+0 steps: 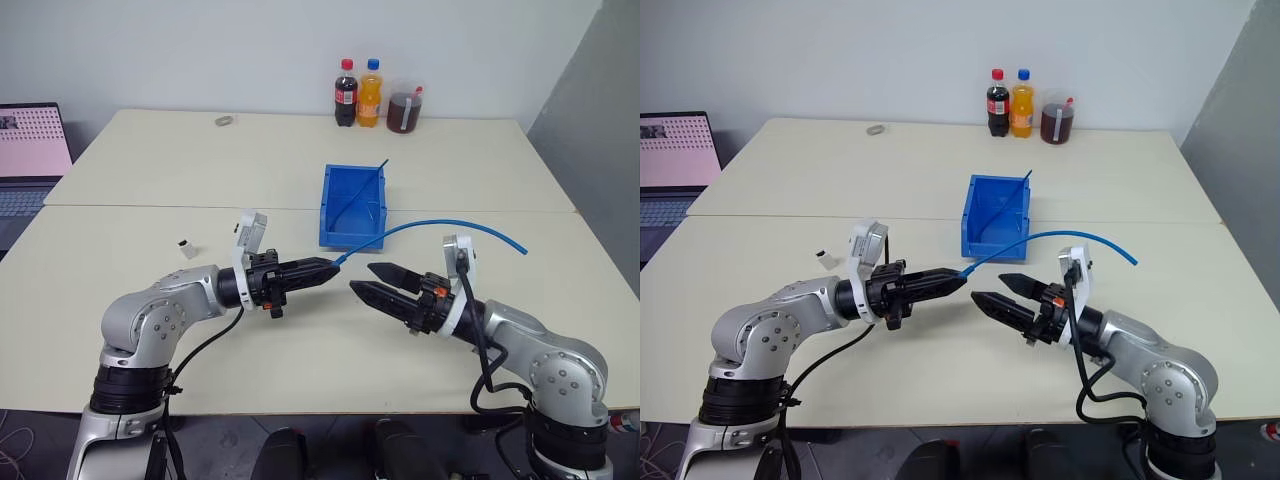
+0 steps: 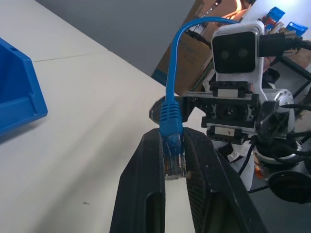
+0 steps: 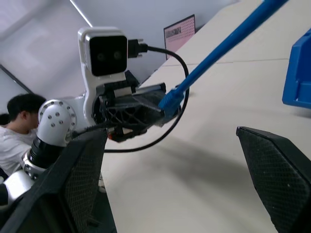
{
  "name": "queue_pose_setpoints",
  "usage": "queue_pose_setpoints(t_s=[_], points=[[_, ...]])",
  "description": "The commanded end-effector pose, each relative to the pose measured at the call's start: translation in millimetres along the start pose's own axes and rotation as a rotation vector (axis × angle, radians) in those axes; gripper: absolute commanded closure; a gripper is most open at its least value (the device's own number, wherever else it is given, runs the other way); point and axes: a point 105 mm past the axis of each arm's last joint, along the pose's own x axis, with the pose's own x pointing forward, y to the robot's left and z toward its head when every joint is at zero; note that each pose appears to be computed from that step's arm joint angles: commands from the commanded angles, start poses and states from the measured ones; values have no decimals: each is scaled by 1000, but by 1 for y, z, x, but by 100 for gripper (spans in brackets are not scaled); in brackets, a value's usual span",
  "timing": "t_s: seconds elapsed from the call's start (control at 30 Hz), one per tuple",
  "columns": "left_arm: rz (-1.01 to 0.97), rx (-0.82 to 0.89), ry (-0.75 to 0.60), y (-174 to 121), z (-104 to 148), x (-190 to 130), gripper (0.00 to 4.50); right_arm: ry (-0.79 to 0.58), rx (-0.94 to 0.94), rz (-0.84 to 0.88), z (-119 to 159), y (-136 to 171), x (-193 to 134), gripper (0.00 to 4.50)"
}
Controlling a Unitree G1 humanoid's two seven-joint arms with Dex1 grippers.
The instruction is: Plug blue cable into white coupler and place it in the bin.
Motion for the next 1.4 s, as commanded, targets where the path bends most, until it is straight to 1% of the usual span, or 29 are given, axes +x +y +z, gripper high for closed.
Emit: queue_pose_setpoints(t_s=[0.03, 0.2, 0.43, 0.5, 0.53, 0.63, 0.7, 0.9, 0.93, 0.97, 1.0, 1.13, 1.4], points=[[-45, 51, -40, -13, 14, 5, 422, -54, 7, 74, 18, 10, 18, 0], [-52, 52, -55, -17, 16, 8, 422, -50, 8, 94, 24, 11, 28, 0], [-51, 56, -64, -18, 18, 9, 422, -31, 19, 121, 21, 15, 33, 0], [-52, 55, -66, -19, 19, 9, 422, -32, 23, 124, 21, 15, 34, 38], [-52, 54, -67, -19, 19, 9, 422, -32, 24, 125, 21, 16, 34, 46], [-56, 55, -58, -20, 18, 9, 422, -38, 29, 132, 22, 16, 34, 115], [-56, 57, -52, -20, 17, 8, 422, -40, 33, 134, 23, 17, 33, 170], [-58, 63, -39, -20, 16, 9, 422, -36, 36, 142, 24, 18, 32, 297], [-59, 64, -38, -20, 16, 9, 422, -35, 37, 143, 23, 18, 32, 311], [-59, 64, -37, -20, 16, 9, 422, -32, 36, 145, 23, 18, 31, 339], [-59, 66, -37, -20, 16, 9, 422, -27, 36, 148, 23, 18, 31, 354], [-61, 70, -37, -20, 16, 9, 422, -16, 35, 154, 22, 19, 31, 443], [-28, 105, -50, -13, 21, 9, 422, 1, 34, 171, 20, 21, 30, 444]])
